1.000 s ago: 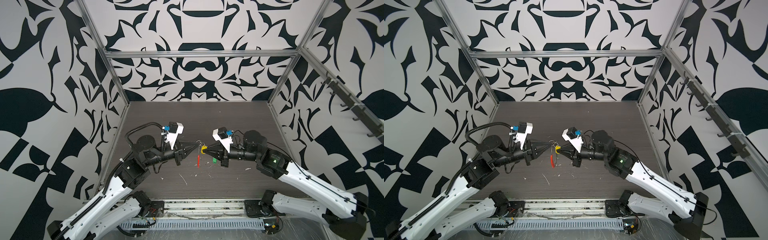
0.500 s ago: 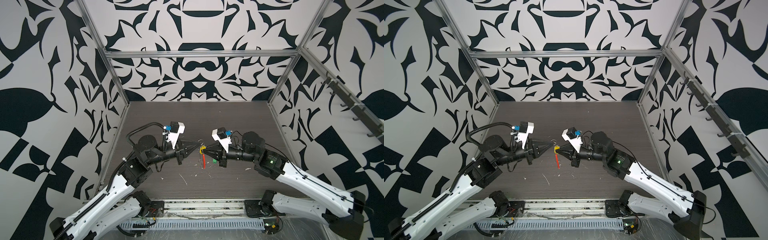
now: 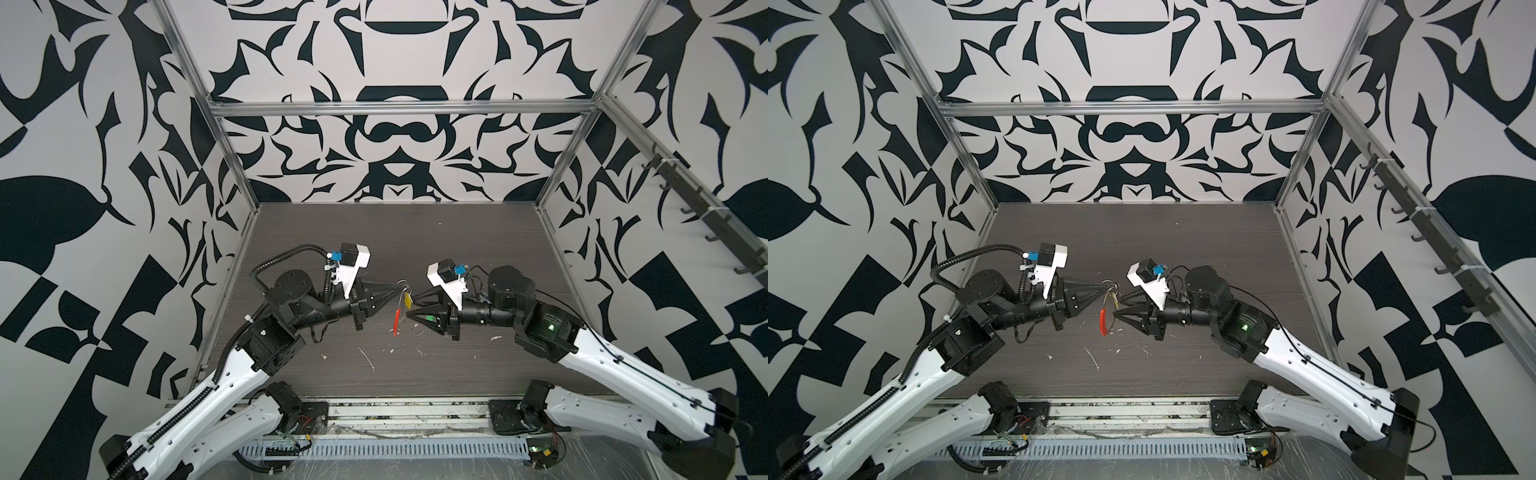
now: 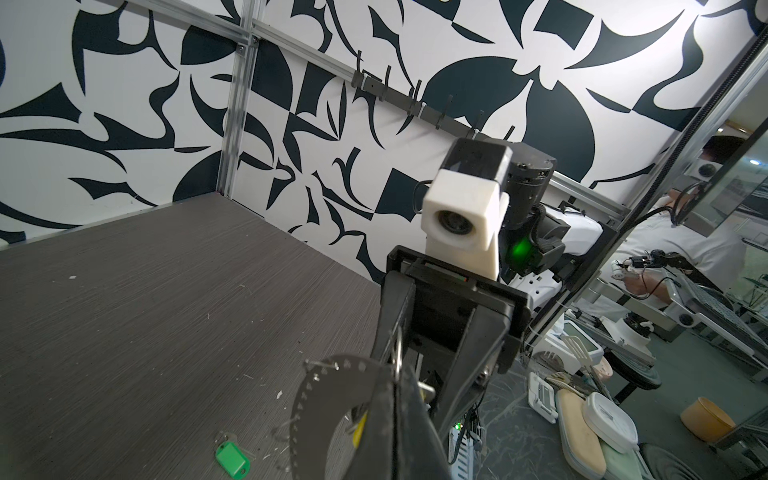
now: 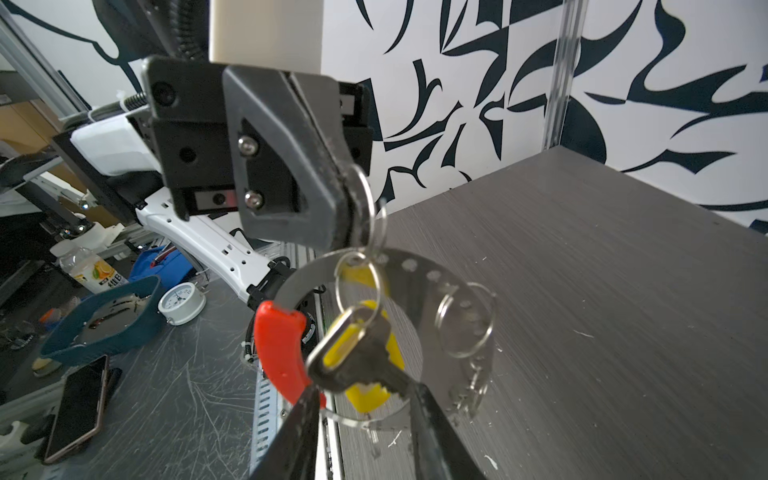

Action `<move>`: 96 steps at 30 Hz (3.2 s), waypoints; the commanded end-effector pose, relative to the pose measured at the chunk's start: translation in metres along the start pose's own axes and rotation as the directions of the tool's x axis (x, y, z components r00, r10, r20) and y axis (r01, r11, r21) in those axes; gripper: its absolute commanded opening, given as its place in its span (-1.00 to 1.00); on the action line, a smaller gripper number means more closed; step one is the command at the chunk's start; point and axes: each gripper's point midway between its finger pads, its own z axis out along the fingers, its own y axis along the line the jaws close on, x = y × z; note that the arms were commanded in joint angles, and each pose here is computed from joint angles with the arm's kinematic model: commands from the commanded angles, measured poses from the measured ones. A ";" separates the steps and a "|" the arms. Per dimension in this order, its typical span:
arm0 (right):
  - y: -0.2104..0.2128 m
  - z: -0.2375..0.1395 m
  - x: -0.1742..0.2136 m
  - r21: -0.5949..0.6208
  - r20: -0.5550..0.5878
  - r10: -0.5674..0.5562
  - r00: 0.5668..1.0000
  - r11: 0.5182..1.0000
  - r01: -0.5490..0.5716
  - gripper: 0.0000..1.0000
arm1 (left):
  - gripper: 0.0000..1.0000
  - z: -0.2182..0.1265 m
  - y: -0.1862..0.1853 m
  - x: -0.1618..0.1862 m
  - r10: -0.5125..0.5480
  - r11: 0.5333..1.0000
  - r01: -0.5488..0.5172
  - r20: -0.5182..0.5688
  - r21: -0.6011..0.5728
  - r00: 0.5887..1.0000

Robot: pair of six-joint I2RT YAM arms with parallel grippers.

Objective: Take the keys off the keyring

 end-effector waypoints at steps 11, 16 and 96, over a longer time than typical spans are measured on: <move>0.014 -0.021 -0.059 0.037 0.150 -0.143 0.978 0.990 0.139 -0.04 | -1.00 -0.012 -0.010 -0.009 0.048 0.999 -0.048 0.039 0.004 0.998; 0.019 -0.015 -0.082 -0.031 0.182 -0.139 0.973 0.989 0.147 -0.05 | -1.00 -0.014 -0.012 -0.008 0.049 0.999 -0.050 0.038 0.011 0.998; 0.005 0.011 -0.067 -0.283 0.146 0.141 0.979 0.954 -0.095 -1.00 | -1.00 -0.015 0.000 -0.008 0.027 0.999 -0.024 0.073 -0.046 0.997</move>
